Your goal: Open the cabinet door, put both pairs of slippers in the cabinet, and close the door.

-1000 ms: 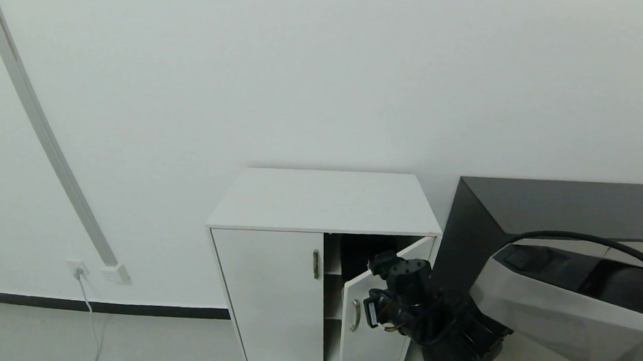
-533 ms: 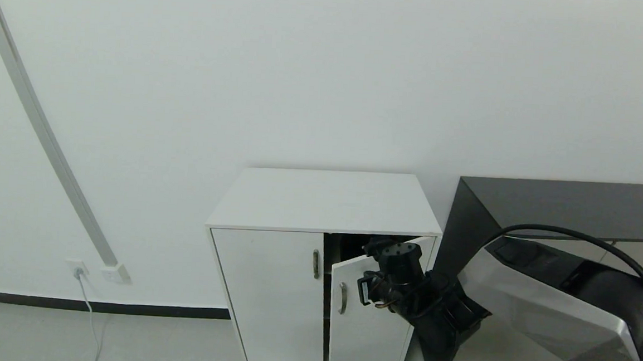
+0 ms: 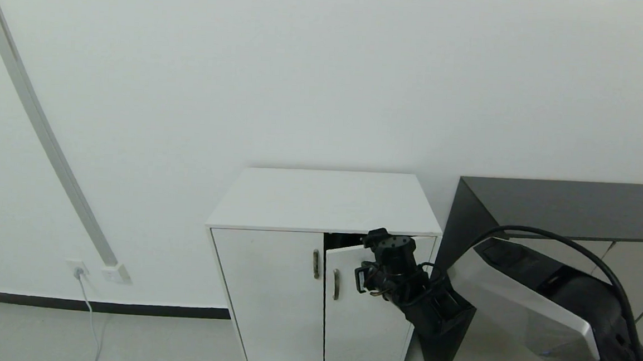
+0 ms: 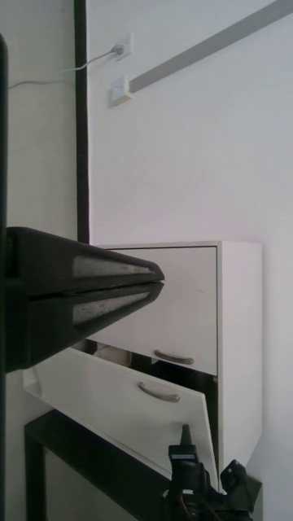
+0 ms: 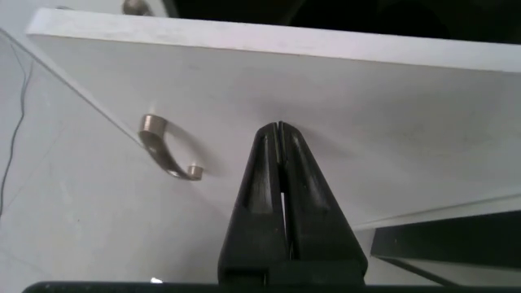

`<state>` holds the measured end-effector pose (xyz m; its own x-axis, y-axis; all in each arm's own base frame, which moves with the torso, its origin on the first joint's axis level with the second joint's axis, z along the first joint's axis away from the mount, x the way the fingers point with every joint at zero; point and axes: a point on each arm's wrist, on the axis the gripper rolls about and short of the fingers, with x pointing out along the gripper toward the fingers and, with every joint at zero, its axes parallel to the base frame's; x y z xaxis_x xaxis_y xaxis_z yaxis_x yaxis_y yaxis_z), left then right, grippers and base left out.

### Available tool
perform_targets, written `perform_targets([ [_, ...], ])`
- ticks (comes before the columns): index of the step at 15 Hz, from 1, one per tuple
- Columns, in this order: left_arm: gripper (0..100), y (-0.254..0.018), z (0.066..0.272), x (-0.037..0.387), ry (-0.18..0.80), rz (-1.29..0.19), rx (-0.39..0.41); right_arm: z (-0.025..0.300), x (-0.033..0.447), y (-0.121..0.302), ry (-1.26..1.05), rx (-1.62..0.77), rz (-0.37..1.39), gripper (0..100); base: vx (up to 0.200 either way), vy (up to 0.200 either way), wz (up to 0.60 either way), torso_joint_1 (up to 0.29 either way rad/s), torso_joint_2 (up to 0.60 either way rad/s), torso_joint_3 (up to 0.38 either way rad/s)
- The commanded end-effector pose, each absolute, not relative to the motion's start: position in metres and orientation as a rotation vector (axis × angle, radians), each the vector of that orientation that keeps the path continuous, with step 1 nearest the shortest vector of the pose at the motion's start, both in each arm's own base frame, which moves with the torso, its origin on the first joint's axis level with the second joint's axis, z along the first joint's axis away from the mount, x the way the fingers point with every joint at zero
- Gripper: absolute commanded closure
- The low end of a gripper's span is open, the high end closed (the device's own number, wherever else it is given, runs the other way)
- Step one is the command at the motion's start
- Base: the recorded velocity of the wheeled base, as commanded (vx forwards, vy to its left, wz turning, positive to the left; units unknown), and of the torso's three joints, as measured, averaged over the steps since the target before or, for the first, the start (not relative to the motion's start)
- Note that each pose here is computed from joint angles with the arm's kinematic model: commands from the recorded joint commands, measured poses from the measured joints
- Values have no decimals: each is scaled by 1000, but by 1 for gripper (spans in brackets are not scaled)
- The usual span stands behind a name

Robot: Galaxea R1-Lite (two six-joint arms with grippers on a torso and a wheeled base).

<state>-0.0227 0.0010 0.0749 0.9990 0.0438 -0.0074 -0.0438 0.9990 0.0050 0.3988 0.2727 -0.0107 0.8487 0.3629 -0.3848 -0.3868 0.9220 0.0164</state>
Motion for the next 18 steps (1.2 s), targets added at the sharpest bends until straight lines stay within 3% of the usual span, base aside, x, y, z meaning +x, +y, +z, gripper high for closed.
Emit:
perform_targets([
  [1, 100, 1, 75, -23, 8, 44, 5, -20, 405, 273, 397, -63, 388, 100, 0, 0, 0, 0, 0, 0],
  [18, 100, 1, 75, -23, 8, 44, 3, -13, 438, 266, 379, -48, 343, 100, 0, 0, 0, 0, 0, 0],
])
